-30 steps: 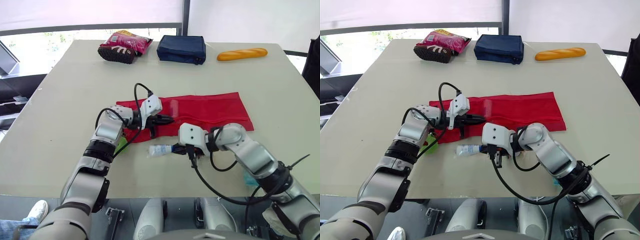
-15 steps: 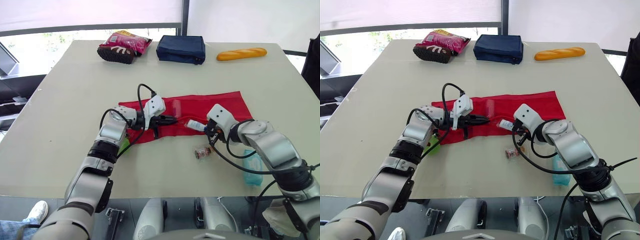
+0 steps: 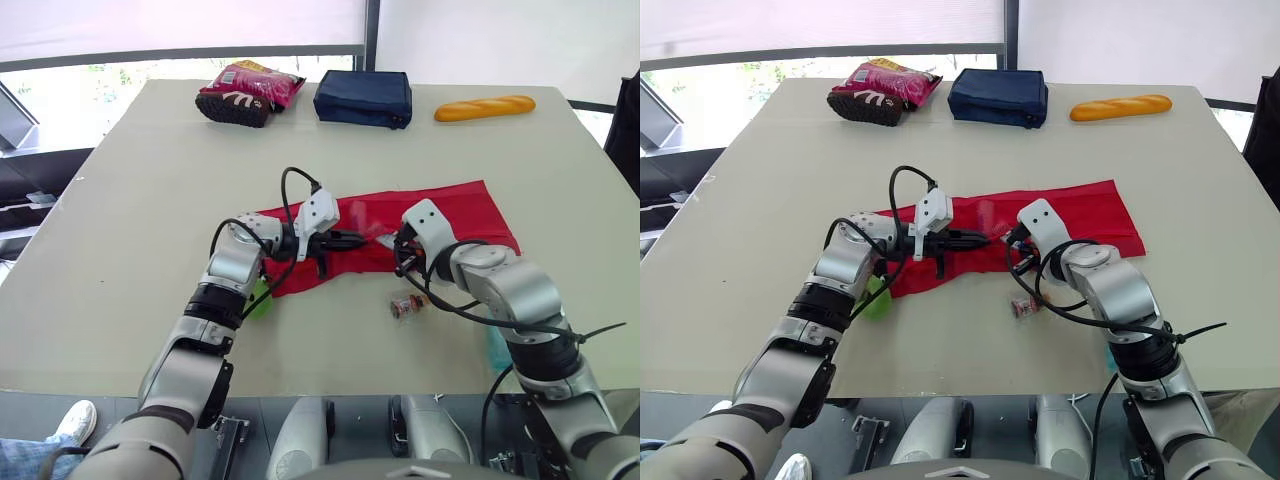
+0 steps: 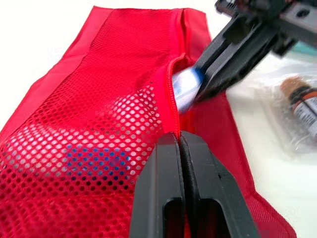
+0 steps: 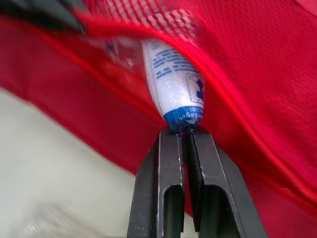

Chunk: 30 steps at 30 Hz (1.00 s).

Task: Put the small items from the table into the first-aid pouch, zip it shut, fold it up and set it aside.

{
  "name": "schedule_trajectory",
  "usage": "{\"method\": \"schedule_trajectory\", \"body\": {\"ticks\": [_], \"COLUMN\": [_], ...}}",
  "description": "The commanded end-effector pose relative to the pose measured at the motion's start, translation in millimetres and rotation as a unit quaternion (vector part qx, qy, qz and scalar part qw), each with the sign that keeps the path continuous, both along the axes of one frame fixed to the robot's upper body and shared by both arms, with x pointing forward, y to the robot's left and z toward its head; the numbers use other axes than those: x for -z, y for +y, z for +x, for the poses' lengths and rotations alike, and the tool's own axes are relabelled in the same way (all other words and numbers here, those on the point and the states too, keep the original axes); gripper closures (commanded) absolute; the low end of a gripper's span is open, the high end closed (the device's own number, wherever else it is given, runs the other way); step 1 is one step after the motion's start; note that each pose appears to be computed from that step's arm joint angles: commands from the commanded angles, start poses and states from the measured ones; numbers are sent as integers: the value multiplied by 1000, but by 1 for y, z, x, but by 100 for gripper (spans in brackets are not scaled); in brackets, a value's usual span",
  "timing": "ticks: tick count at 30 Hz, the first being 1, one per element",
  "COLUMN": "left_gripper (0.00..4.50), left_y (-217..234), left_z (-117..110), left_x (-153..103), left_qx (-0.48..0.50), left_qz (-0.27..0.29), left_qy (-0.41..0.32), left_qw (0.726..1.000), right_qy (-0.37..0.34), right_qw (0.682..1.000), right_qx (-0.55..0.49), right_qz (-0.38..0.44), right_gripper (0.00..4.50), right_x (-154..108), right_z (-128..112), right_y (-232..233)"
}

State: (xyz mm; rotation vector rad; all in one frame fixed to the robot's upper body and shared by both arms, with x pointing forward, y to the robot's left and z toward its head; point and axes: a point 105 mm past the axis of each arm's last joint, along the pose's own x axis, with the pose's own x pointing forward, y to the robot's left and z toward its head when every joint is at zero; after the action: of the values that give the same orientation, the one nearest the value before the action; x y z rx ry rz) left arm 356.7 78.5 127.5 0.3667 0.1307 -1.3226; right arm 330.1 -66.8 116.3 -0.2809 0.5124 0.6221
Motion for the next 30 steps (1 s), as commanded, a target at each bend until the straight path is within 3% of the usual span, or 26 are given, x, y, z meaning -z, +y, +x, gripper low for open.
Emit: {"method": "schedule_trajectory", "body": {"ticks": [1,17,18,20,21,30], "left_gripper": [450,450,450,450,450,450], "left_y": [-11,-13,-13,-11,-10,0], "left_z": [-4,-4,-4,-3,-2,3], "left_x": [-11,-11,-11,-10,-10,-11], "left_qx": [22,26,25,23,22,10], "left_qz": [-15,-15,-14,-13,-12,-4], "left_qy": [-18,-17,-17,-17,-17,-21], "left_qw": [999,999,999,1000,1000,1000], "right_qy": [-19,-26,-25,-24,-22,14], "right_qw": [999,992,992,993,993,991], "right_qx": [8,42,37,28,23,-76], "right_qz": [26,115,115,113,112,108], "right_gripper": [440,440,382,328,273,264], "right_x": [-14,-22,-22,-21,-21,-15], "right_z": [6,26,24,20,18,-21], "right_y": [11,45,45,42,40,23]}}
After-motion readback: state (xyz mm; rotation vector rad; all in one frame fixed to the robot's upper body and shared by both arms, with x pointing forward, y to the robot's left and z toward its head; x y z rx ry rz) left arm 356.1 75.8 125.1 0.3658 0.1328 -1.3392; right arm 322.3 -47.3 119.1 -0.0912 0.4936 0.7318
